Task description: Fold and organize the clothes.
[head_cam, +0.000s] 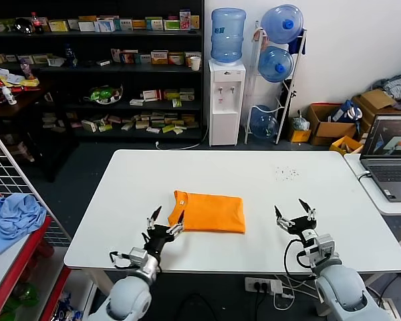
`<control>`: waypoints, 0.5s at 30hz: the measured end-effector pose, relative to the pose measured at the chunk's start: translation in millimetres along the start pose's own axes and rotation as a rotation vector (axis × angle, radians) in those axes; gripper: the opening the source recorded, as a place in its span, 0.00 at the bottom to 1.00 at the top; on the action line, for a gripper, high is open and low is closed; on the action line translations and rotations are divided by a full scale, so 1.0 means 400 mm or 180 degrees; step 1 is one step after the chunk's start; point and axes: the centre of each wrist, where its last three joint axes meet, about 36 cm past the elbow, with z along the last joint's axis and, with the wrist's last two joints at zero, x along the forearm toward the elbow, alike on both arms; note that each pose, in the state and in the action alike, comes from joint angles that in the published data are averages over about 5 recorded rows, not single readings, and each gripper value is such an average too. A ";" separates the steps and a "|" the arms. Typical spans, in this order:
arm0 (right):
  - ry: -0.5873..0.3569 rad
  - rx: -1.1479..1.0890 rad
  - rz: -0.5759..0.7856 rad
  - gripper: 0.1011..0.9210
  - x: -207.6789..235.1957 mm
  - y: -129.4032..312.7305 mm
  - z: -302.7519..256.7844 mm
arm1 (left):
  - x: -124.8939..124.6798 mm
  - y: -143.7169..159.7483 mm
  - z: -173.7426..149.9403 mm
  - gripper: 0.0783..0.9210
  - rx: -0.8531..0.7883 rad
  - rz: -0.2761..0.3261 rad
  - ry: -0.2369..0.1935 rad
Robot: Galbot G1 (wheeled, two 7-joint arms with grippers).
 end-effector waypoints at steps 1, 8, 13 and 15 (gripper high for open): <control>-0.0010 -0.0006 0.0006 0.88 0.000 0.000 0.000 | 0.010 0.017 0.003 0.88 -0.0059 -0.0029 -0.0003; -0.0067 -0.0061 0.0039 0.88 0.004 0.002 -0.009 | 0.063 0.100 0.009 0.88 -0.0374 -0.0160 -0.0034; -0.0058 -0.0123 0.0070 0.88 0.012 0.003 -0.014 | 0.084 0.135 0.003 0.88 -0.0549 -0.0190 -0.0017; -0.0045 -0.0145 0.0083 0.88 0.015 0.003 -0.017 | 0.088 0.142 -0.001 0.88 -0.0600 -0.0189 -0.0009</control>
